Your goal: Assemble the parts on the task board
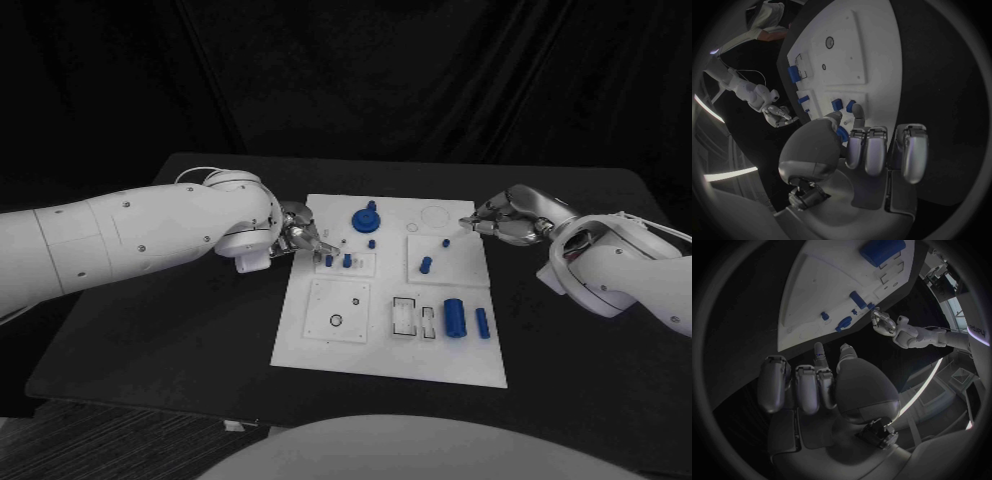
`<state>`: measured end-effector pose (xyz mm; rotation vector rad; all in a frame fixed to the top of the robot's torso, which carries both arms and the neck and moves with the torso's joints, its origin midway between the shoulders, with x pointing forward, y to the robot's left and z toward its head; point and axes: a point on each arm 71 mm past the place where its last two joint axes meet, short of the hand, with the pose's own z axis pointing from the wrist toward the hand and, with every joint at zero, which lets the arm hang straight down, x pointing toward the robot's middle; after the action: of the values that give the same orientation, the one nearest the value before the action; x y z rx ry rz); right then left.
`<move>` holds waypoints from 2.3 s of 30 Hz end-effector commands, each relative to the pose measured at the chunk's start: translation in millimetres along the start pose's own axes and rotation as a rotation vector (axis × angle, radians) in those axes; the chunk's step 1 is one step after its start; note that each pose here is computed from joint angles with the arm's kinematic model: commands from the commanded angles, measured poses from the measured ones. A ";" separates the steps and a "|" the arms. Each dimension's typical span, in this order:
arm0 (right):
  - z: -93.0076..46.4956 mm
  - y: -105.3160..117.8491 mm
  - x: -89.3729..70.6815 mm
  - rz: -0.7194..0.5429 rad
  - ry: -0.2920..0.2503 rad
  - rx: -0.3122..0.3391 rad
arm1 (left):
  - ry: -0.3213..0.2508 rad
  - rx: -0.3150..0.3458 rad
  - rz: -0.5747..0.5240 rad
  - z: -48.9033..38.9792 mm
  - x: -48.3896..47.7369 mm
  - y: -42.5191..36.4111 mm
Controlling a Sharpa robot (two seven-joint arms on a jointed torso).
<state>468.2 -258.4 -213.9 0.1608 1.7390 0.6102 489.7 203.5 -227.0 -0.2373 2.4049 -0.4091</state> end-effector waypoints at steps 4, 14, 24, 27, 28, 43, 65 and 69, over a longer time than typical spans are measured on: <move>-1.9 -2.8 0.2 -0.001 0.002 0.021 | -0.243 0.147 -0.090 -15.8 -16.8 0.6; -4.0 -3.6 -1.0 0.001 -0.005 0.020 | -0.635 0.580 0.049 -43.0 -47.1 -12.7; -7.5 -0.6 -1.8 0.008 -0.019 -0.003 | -0.663 0.705 0.519 -30.0 -36.1 -38.9; -7.9 0.0 -1.7 0.009 -0.020 -0.006 | -0.660 0.706 0.586 -24.9 -33.3 -46.2; -8.0 0.2 -1.6 0.009 -0.019 -0.007 | -0.660 0.708 0.604 -23.6 -32.5 -48.6; -7.2 1.7 -0.2 0.010 -0.012 -0.010 | -0.655 0.722 0.856 -3.7 -23.7 -75.2; -9.0 4.4 0.1 0.015 -0.018 -0.017 | -0.548 0.721 0.889 14.2 -2.8 -86.7; -9.0 3.9 -0.1 0.014 -0.018 -0.016 | -0.536 0.719 0.885 16.3 1.5 -86.4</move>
<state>459.5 -257.4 -210.8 0.1614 1.7300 0.6333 506.2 120.9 -207.2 0.8659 1.4833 -0.6306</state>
